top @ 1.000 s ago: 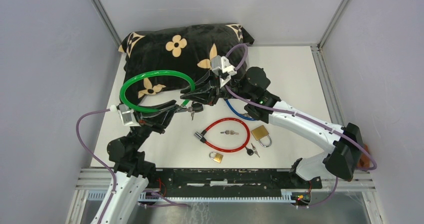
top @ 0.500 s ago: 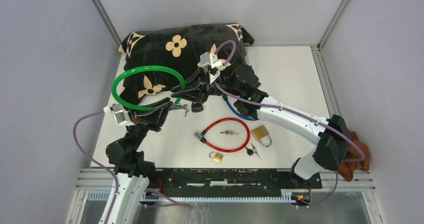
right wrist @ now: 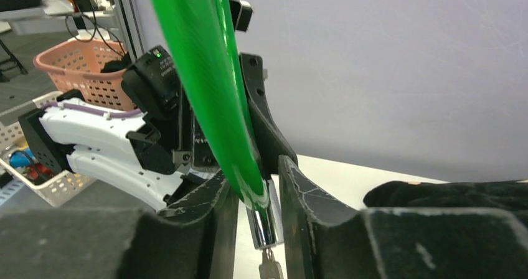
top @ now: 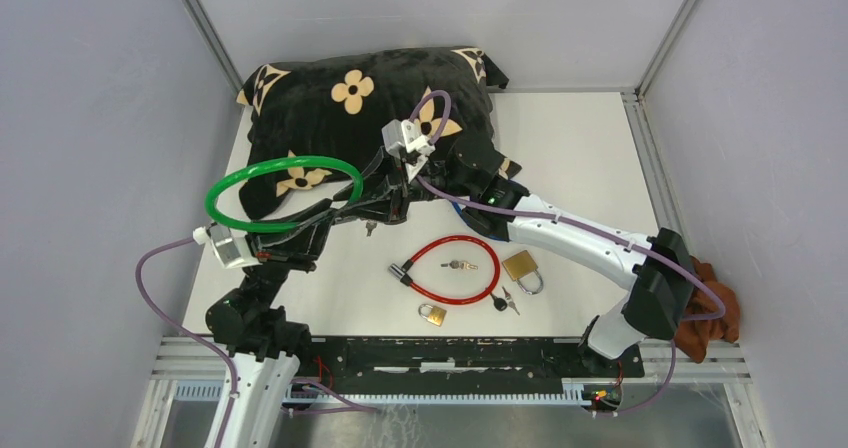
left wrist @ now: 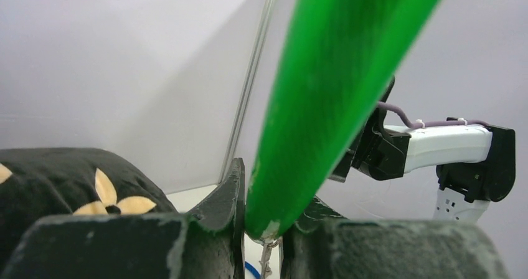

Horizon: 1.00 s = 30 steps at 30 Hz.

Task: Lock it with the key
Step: Lock the lock.

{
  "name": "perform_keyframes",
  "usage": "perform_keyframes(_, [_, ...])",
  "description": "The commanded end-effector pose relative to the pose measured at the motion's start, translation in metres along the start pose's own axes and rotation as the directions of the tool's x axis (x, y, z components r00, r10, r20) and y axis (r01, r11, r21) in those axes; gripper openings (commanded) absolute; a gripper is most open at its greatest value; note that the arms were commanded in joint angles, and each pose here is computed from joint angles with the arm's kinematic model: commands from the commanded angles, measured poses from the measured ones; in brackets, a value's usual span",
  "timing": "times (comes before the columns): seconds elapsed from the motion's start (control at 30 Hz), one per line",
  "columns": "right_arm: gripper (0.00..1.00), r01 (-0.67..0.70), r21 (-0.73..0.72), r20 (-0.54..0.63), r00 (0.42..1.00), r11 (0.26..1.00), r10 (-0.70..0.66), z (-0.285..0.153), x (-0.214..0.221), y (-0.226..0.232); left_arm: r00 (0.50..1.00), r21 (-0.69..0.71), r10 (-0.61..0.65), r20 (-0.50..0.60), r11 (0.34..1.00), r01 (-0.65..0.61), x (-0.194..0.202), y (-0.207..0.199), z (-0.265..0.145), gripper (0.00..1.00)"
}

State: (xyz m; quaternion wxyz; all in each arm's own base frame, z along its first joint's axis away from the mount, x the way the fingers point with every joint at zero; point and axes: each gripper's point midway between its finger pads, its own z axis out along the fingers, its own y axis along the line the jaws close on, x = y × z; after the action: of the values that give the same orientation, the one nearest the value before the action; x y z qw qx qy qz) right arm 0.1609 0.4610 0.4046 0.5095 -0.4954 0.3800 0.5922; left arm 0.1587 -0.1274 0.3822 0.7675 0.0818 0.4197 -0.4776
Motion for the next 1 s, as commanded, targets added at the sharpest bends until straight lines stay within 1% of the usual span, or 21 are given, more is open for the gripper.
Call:
perform_keyframes(0.0, [0.37, 0.117, -0.033, 0.016, 0.993, 0.993, -0.116, -0.004, -0.027, 0.010, 0.990, 0.087, 0.110, 0.087, 0.989, -0.117, -0.026, -0.024, 0.001, 0.02])
perform_keyframes(0.17, [0.54, 0.150, -0.068, 0.005, 0.989, 0.986, -0.150, -0.009, -0.026, 0.019, 0.992, 0.085, 0.093, 0.080, 0.991, -0.100, -0.025, -0.024, 0.002, 0.02])
perform_keyframes(0.27, [0.63, 0.156, -0.079, -0.037, 0.987, 0.985, -0.159, -0.013, -0.018, 0.019, 0.993, 0.084, 0.091, 0.080, 0.992, -0.097, -0.026, -0.024, 0.003, 0.02])
perform_keyframes(0.3, [0.65, 0.155, -0.072, -0.053, 0.986, 0.985, -0.159, -0.015, -0.015, 0.018, 0.993, 0.082, 0.086, 0.079, 0.992, -0.092, -0.027, -0.024, 0.003, 0.02])
perform_keyframes(0.4, [0.66, 0.131, -0.034, -0.091, 0.987, 0.991, -0.134, -0.028, -0.006, 0.013, 0.994, 0.065, 0.070, 0.078, 0.995, -0.075, -0.027, -0.022, 0.004, 0.02])
perform_keyframes(0.43, [0.66, 0.116, -0.017, -0.109, 0.987, 0.993, -0.117, -0.033, 0.001, 0.011, 0.995, 0.061, 0.069, 0.079, 0.995, -0.074, -0.028, -0.021, 0.004, 0.02])
perform_keyframes(0.47, [0.66, 0.138, -0.001, -0.118, 0.984, 0.990, -0.137, -0.037, 0.004, 0.008, 0.995, 0.061, 0.069, 0.079, 0.995, -0.073, -0.028, -0.021, 0.004, 0.02])
perform_keyframes(0.53, [0.63, 0.129, 0.034, -0.141, 0.982, 0.991, -0.123, -0.042, 0.013, 0.003, 0.995, 0.058, 0.066, 0.077, 0.996, -0.071, -0.027, -0.020, 0.004, 0.02])
perform_keyframes(0.63, [0.52, 0.105, 0.026, -0.154, 0.983, 0.994, -0.100, -0.040, 0.022, 0.002, 0.995, 0.054, 0.059, 0.075, 0.997, -0.063, -0.027, -0.019, 0.004, 0.02])
perform_keyframes(0.77, [0.42, 0.104, 0.035, -0.162, 0.982, 0.994, -0.097, -0.041, 0.028, 0.000, 0.995, 0.049, 0.057, 0.078, 0.997, -0.061, -0.029, -0.019, 0.005, 0.02])
perform_keyframes(0.83, [0.42, 0.106, 0.045, -0.167, 0.981, 0.993, -0.098, -0.041, 0.031, -0.002, 0.996, 0.037, 0.047, 0.079, 0.998, -0.050, -0.029, -0.017, 0.006, 0.02])
perform_keyframes(0.97, [0.44, 0.104, 0.057, -0.178, 0.980, 0.993, -0.093, -0.041, 0.039, -0.005, 0.996, 0.027, 0.033, 0.077, 0.999, -0.035, -0.028, -0.014, 0.006, 0.02])
